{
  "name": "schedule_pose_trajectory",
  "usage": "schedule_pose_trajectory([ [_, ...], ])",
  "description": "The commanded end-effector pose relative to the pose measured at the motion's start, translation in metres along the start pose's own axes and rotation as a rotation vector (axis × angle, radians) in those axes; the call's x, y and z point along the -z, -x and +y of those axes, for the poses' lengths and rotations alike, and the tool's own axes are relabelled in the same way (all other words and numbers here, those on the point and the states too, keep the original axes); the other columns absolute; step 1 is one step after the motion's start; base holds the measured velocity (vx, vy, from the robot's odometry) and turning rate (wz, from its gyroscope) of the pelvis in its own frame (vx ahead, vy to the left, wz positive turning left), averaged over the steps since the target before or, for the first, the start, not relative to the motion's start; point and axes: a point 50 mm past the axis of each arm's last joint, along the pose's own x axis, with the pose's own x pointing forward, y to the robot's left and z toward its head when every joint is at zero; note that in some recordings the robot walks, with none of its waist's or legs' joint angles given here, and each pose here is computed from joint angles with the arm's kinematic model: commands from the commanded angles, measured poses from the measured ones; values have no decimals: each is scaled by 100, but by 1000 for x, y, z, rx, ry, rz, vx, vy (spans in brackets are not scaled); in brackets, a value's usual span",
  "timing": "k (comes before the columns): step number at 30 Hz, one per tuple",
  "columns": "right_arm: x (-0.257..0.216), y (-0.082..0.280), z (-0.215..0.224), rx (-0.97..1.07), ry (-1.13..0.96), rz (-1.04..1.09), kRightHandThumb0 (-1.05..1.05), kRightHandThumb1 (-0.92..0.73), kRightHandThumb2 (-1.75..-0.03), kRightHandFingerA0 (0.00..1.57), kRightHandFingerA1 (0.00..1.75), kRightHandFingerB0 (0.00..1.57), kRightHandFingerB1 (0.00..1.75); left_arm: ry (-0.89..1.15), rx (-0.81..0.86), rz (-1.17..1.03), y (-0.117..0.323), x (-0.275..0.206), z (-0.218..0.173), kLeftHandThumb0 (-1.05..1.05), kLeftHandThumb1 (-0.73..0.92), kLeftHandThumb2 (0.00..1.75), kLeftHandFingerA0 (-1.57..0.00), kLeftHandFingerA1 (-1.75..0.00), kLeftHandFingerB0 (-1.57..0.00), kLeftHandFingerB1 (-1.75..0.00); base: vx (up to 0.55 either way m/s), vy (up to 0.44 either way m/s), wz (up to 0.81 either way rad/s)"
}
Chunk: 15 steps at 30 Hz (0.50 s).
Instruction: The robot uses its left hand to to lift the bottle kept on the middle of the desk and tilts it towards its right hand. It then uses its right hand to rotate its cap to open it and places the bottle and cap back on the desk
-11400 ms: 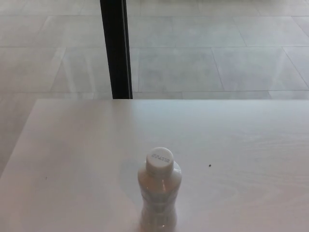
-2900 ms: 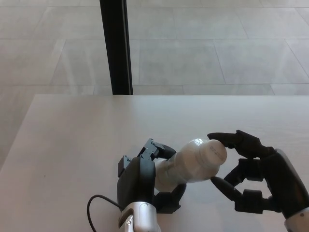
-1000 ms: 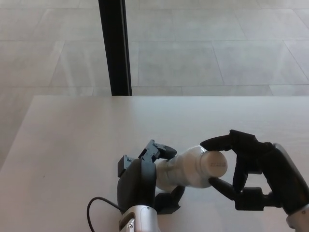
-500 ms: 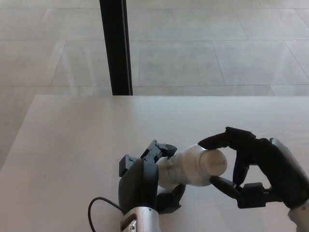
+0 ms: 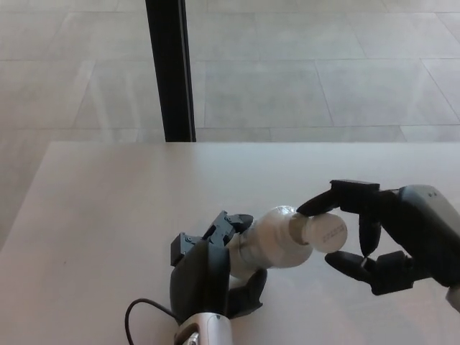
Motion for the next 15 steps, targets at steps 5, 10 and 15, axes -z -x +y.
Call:
schedule_pose_trajectory([
  [5, -6, -6, -1, -77, 146, -146, -27, -51, -87, 94, 160, 90, 84, -34, 39, 88, 13, 21, -9, -16, 71, 79, -72, -138, -55, -72, 0, 0, 0],
  [10, -7, -11, -11, -23, 192, -209, -26, -50, -89, 94, 161, 89, 87, -46, 43, 104, 13, 24, -10, -13, 70, 85, -79, -149, -62, -79, 0, 0, 0],
  [15, -1, -12, -31, 26, 233, -175, -21, -48, -91, 94, 164, 88, 87, -26, 60, 130, 10, 24, -5, -8, 65, 105, -88, -175, -70, -97, 0, 0, 0],
])
